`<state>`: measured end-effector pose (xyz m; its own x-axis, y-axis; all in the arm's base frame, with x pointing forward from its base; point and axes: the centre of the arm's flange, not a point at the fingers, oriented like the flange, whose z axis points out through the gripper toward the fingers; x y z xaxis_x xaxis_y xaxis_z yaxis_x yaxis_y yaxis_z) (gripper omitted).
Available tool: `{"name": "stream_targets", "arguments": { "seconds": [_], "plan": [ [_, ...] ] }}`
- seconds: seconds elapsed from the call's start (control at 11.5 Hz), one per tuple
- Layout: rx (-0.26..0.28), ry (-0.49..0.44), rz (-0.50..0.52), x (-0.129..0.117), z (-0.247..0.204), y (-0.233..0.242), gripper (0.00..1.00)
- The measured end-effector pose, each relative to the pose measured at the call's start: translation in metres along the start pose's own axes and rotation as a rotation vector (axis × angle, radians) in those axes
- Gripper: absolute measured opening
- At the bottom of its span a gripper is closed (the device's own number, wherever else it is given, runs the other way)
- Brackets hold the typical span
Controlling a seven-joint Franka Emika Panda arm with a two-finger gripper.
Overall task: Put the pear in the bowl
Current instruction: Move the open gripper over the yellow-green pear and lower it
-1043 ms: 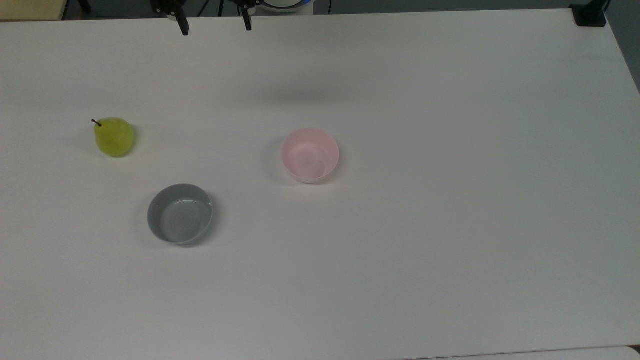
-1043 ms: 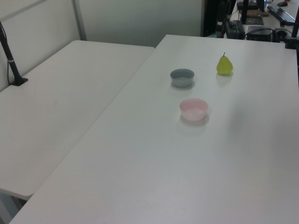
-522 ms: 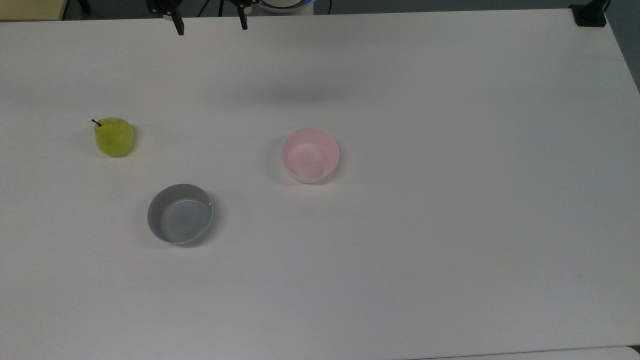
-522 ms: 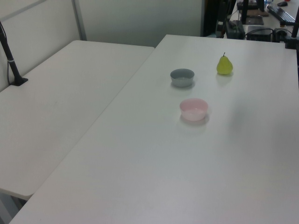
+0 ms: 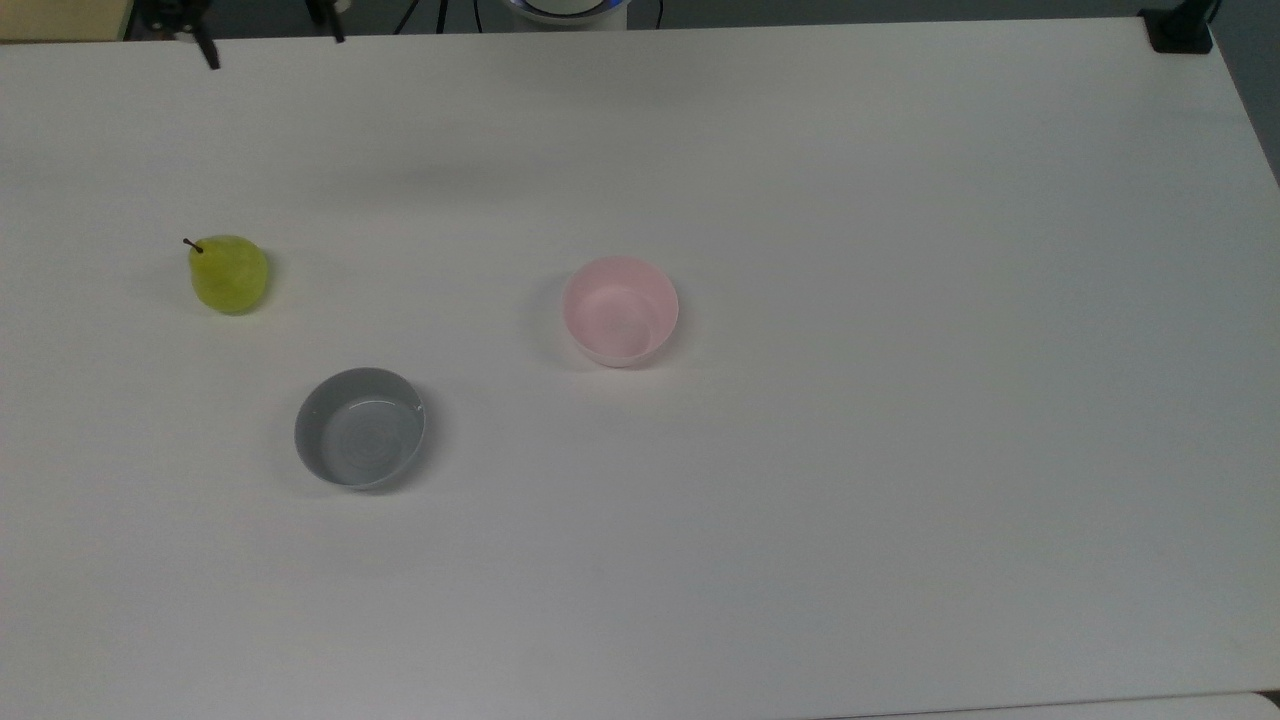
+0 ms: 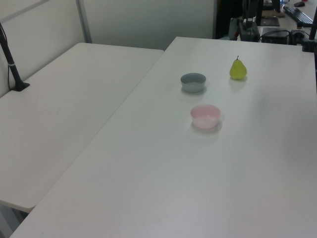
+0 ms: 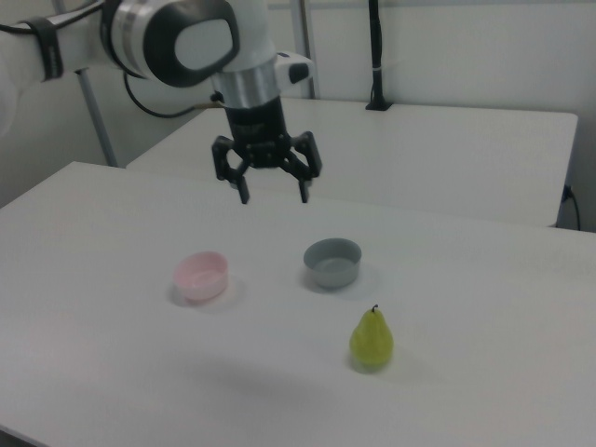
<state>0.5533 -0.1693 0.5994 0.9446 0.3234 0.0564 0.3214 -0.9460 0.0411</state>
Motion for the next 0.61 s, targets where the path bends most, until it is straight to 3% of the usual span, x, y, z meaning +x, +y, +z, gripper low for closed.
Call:
{"name": "stream_targets", "arguments": {
  "seconds": [0.26,0.61],
  "plan": [
    [-0.023,0.015,0.059,-0.007,0.046,0.039,1.0],
    [-0.005,-0.031,0.135,-0.023,0.113,0.087,1.0]
  ]
}}
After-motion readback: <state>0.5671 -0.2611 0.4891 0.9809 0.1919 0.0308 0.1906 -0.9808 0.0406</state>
